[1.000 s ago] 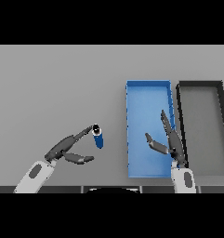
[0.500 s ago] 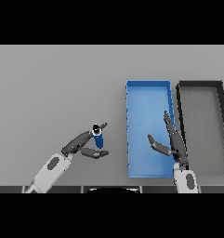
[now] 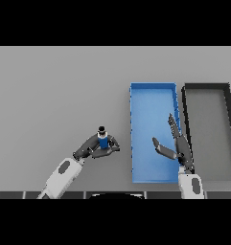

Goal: Pick up the blue pipe and place it into the blue bin.

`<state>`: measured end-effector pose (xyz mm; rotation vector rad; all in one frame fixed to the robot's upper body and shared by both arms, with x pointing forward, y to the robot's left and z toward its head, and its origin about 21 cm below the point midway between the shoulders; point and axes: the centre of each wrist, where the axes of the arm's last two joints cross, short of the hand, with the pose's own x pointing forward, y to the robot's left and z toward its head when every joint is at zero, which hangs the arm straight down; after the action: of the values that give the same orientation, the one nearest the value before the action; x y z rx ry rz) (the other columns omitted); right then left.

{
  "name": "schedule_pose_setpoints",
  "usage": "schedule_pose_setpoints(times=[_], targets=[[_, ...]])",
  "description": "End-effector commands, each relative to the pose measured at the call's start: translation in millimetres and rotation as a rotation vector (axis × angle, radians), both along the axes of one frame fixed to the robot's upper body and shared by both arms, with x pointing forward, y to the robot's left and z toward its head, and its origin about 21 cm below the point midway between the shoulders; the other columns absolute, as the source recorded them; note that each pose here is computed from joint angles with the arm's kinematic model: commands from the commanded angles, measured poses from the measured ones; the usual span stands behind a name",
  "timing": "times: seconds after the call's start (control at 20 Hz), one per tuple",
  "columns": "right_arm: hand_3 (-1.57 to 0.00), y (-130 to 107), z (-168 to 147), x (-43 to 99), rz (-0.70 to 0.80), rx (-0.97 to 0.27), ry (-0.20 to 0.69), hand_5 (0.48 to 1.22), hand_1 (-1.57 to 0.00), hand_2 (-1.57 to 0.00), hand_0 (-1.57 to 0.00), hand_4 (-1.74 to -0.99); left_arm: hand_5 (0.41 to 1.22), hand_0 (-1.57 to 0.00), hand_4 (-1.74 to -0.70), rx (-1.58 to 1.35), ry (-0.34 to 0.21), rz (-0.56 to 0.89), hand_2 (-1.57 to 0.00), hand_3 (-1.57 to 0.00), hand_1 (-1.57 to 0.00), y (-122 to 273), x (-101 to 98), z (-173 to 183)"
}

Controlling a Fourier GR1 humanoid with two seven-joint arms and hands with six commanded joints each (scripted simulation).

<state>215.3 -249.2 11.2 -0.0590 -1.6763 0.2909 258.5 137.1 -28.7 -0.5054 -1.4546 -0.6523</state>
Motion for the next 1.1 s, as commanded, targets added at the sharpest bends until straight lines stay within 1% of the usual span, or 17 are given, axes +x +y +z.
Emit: schedule_pose_setpoints(times=[0.0, 0.05, 0.1, 0.2, 0.3, 0.35, 0.4, 0.45, 0.5, 0.55, 0.65, 0.7, 0.75, 0.8, 0.9, 1.05], targets=[[0.00, -0.7, 0.9, -2.7, 0.001, -0.008, -0.015, 0.614, 0.00, 0.00, 0.00, -1.259, 1.060, -1.11, -1.57, -0.006, -0.014, 0.004, -1.21, -1.16, -1.17, -1.5, -3.1, 0.2], [0.00, -0.4, 1.0, -2.1, -0.005, -0.005, -0.003, 0.614, 0.00, 0.00, 0.00, -1.260, 1.092, -1.20, -1.60, 0.008, -0.035, 0.007, -1.29, -1.21, -1.25, -1.6, -2.0, -0.4], [0.00, -0.5, 1.2, -0.1, -0.002, -0.009, 0.001, 0.615, 0.00, 0.00, 0.00, -1.258, 1.118, -1.28, -1.63, 0.016, -0.061, 0.012, -1.34, -1.27, -1.31, -5.4, -5.2, 0.0], [0.00, 3.2, 0.9, 2.5, 0.000, -0.013, -0.001, 0.619, 0.00, 0.00, 0.00, -1.252, 1.155, -1.38, -1.67, -0.003, -0.084, 0.008, -1.42, -1.34, -1.41, -6.5, -2.6, 5.7], [0.00, 0.2, -1.4, 0.7, -0.002, -0.019, 0.011, 0.621, 0.00, 0.00, 0.00, -1.245, 1.179, -1.45, -1.69, -0.045, -0.127, -0.008, -1.48, -1.39, -1.47, -11.2, -5.2, 11.7], [0.00, 1.1, 0.4, 0.6, -0.007, -0.024, 0.001, 0.623, 0.00, 0.00, 0.00, -1.244, 1.187, -1.47, -1.70, -0.065, -0.140, -0.011, -1.50, -1.40, -1.49, -13.0, -4.1, 17.3], [0.00, 2.6, 2.2, 0.4, -0.001, -0.019, -0.009, 0.627, 0.00, 0.00, 0.00, -1.248, 1.194, -1.49, -1.71, -0.084, -0.172, -0.024, -1.51, -1.42, -1.50, -16.6, -4.6, 26.0], [0.00, 1.4, 1.0, -0.6, -0.005, -0.019, 0.002, 0.629, 0.00, 0.00, 0.00, -1.249, 1.199, -1.51, -1.71, -0.101, -0.188, -0.035, -1.52, -1.43, -1.52, -17.8, -6.1, 31.6], [0.00, -4.0, 0.7, -0.4, -0.013, -0.034, 0.008, 0.629, 0.00, 0.00, 0.00, -1.239, 1.204, -1.52, -1.71, -0.125, -0.217, -0.055, -1.53, -1.43, -1.53, -20.0, -7.6, 39.0], [0.00, -2.9, 2.2, -0.4, -0.007, -0.043, 0.005, 0.629, 0.00, 0.00, 0.00, -1.228, 1.207, -1.53, -1.72, -0.125, -0.230, -0.066, -1.54, -1.44, -1.54, -25.7, -4.9, 46.6], [0.00, -3.0, 0.0, -3.0, -0.002, -0.049, -0.003, 0.634, 0.00, 0.00, 0.00, -1.219, 1.212, -1.55, -1.72, -0.129, -0.234, -0.093, -1.55, -1.44, -1.55, -29.2, -2.7, 61.6], [0.00, -2.7, 0.4, -1.5, 0.002, -0.040, -0.007, 0.635, 0.00, 0.00, 0.00, -1.217, 1.214, -1.55, -1.72, -0.128, -0.232, -0.108, -1.56, -1.44, -1.55, -31.7, -2.8, 68.1], [0.00, -2.5, -0.3, -0.9, -0.001, -0.036, -0.008, 0.637, 0.00, 0.00, 0.00, -1.216, 1.215, -1.55, -1.72, -0.127, -0.241, -0.112, -1.56, -1.45, -1.56, -29.3, -3.3, 73.9], [0.00, 1.4, -3.4, -2.8, 0.006, -0.033, -0.009, 0.639, 0.00, 0.00, 0.00, -1.215, 1.216, -1.56, -1.72, -0.120, -0.235, -0.122, -1.56, -1.45, -1.56, -31.3, -3.7, 77.5], [0.00, -3.1, -3.5, -2.9, -0.006, -0.051, -0.009, 0.635, 0.00, 0.00, 0.00, -1.195, 1.218, -1.56, -1.73, -0.104, -0.229, -0.135, -1.56, -1.44, -1.56, -33.7, -3.7, 80.9], [0.00, 0.0, -4.9, -6.5, -0.006, -0.037, -0.013, 0.629, 0.00, 0.00, 0.00, -1.184, 1.219, -1.57, -1.73, -0.101, -0.227, -0.144, -1.57, -1.44, -1.57, -33.4, -3.0, 81.9]])
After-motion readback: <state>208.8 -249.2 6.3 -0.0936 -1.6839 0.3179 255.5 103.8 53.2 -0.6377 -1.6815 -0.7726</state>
